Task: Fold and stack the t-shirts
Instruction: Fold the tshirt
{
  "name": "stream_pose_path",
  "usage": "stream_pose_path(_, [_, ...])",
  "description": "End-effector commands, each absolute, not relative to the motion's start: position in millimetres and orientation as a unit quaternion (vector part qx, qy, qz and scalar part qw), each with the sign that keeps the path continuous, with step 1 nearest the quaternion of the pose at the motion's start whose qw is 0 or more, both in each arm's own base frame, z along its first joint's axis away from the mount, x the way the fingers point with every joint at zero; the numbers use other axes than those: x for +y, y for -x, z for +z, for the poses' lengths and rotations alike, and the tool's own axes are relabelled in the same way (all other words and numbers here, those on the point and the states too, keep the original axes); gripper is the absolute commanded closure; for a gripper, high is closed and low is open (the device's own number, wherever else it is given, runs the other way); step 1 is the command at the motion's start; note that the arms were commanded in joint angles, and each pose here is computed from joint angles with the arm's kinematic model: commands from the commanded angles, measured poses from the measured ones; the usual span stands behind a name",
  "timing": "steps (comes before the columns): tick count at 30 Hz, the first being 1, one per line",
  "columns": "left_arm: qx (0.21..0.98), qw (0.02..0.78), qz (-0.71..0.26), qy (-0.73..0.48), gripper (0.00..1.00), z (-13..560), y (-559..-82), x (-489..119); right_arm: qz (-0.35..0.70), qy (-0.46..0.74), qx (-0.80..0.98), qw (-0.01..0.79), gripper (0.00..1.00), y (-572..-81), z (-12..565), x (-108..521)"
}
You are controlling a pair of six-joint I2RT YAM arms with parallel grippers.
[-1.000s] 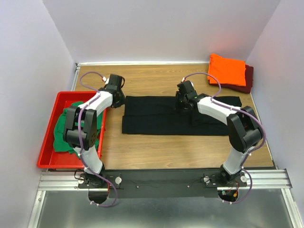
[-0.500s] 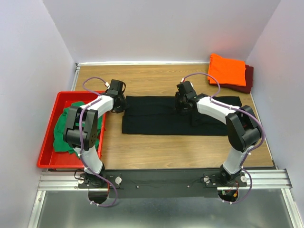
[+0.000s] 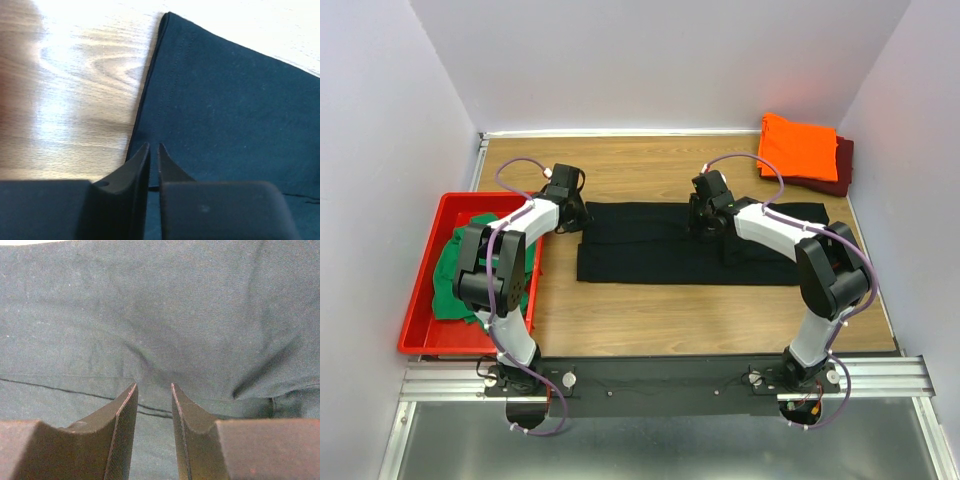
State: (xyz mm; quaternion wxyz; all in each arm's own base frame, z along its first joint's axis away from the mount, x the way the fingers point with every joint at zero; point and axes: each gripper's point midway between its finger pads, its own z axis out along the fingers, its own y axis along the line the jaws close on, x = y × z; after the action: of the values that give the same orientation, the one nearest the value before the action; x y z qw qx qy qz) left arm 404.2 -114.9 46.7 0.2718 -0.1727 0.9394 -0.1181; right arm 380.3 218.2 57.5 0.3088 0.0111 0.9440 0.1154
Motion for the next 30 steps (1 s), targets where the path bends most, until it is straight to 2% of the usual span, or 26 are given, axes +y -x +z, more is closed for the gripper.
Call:
stream_pose_path(1, [0.938, 0.282, -0.105, 0.170, 0.79, 56, -404, -111, 0.110, -0.010, 0.946, 0.304, 0.60, -378, 53, 217])
stream_pose_path(3, [0.940, 0.276, -0.104, 0.169, 0.72, 52, -398, -111, 0.111, -0.009, 0.947, 0.303, 0.60, -377, 52, 218])
stream_pose_path(8, [0.943, 0.263, -0.110, 0.169, 0.66, 41, -390, -113, 0.110, -0.009, 0.947, 0.301, 0.60, -376, 50, 217])
stream_pose_path(14, [0.944, 0.261, -0.109, 0.167, 0.63, 40, -389, -112, 0.110, -0.009, 0.947, 0.301, 0.60, -375, 51, 216])
stream_pose_path(30, [0.948, 0.250, -0.118, 0.157, 0.62, 35, -378, -115, 0.110, -0.012, 0.948, 0.300, 0.60, -375, 49, 217])
